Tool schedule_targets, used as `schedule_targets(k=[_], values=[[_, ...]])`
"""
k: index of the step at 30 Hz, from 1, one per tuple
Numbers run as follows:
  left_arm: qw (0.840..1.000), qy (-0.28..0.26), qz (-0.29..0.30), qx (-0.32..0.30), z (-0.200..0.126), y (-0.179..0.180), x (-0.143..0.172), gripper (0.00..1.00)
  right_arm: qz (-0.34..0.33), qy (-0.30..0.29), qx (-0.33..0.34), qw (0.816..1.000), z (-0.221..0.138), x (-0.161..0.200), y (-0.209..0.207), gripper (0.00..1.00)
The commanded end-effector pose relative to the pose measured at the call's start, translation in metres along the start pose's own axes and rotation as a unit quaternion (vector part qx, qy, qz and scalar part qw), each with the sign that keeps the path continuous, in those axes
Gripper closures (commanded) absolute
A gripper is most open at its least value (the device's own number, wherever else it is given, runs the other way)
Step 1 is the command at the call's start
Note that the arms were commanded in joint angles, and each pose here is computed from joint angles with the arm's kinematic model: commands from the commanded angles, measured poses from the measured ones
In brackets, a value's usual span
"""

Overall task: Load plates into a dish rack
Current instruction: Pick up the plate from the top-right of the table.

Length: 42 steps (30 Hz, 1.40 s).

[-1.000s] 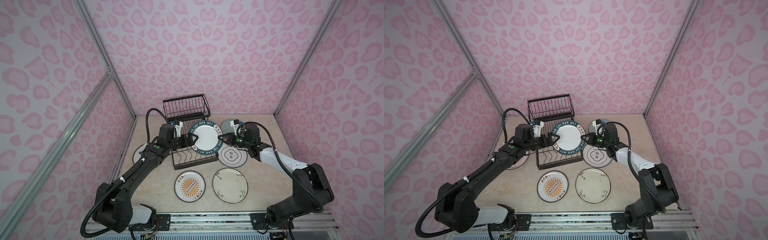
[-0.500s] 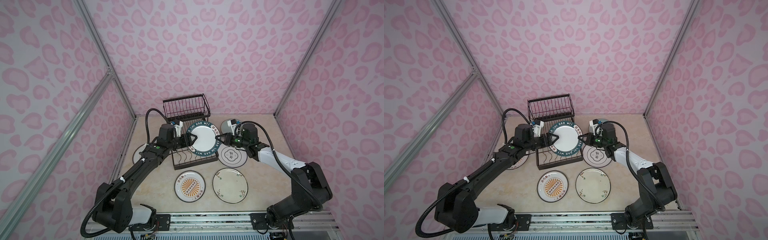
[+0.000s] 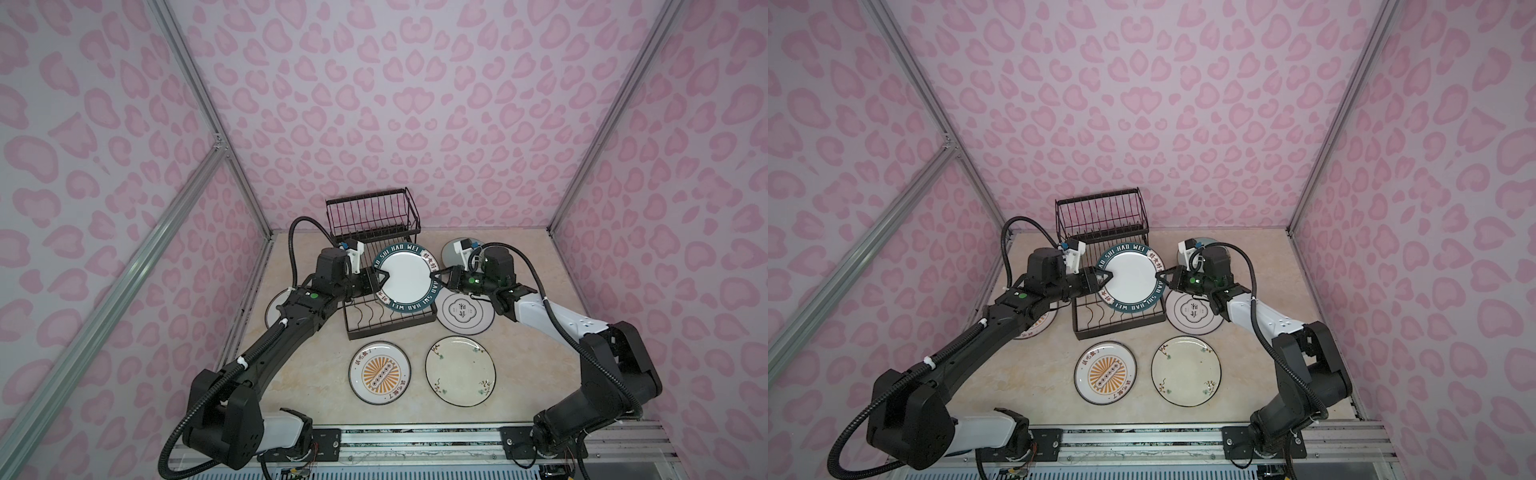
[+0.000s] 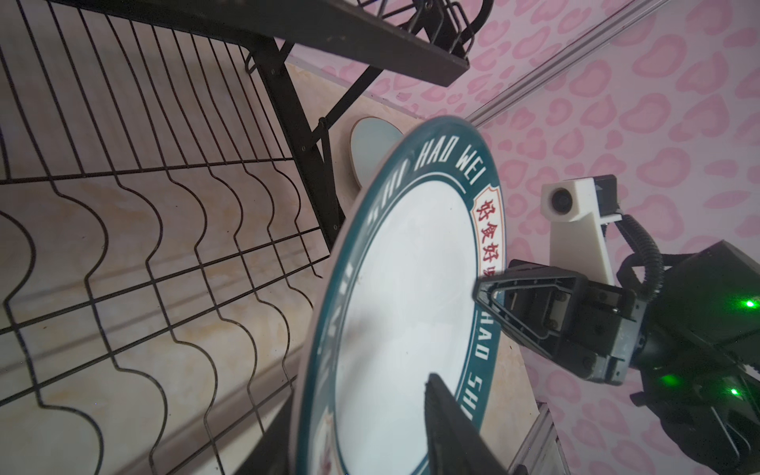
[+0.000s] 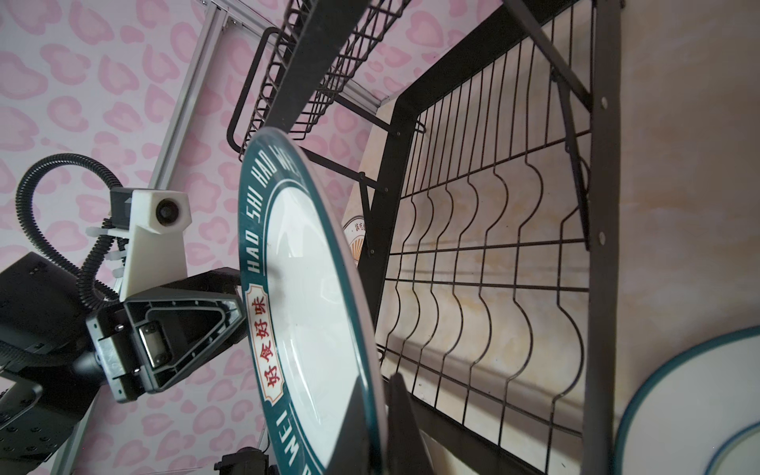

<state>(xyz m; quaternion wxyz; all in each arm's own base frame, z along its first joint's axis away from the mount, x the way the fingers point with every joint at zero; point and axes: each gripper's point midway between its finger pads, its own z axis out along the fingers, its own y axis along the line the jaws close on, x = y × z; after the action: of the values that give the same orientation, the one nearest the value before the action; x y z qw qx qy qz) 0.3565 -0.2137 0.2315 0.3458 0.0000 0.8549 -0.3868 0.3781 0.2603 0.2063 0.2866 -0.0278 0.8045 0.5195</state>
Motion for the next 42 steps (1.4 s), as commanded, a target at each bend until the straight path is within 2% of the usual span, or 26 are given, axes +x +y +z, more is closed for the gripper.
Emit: schedule_targets(k=[1,14,24,28,33,42], values=[[1.0,-0.011,0.016,0.024,-0.005,-0.013,-0.006,0.62,-0.008,-0.011,0.002,1.0,0.002,-0.005,0.0,1.0],[0.999,-0.012,0.014,0.027,-0.006,-0.015,-0.007,0.96,-0.01,-0.011,0.002,1.0,-0.002,-0.005,0.003,1.0],[0.998,-0.022,0.027,0.052,-0.011,-0.027,-0.012,0.96,-0.004,-0.019,-0.025,1.0,-0.004,-0.009,0.017,1.0],[0.996,-0.029,0.049,0.061,-0.02,-0.039,-0.02,0.96,-0.004,-0.024,-0.044,0.999,-0.007,-0.013,0.028,0.86],[0.994,-0.047,0.065,0.072,-0.031,-0.055,-0.035,0.96,-0.012,-0.035,-0.064,0.997,-0.014,-0.02,0.046,0.74],[0.993,-0.075,0.069,0.066,-0.038,-0.061,-0.051,0.96,-0.021,-0.047,-0.081,0.995,-0.024,-0.026,0.064,0.67]])
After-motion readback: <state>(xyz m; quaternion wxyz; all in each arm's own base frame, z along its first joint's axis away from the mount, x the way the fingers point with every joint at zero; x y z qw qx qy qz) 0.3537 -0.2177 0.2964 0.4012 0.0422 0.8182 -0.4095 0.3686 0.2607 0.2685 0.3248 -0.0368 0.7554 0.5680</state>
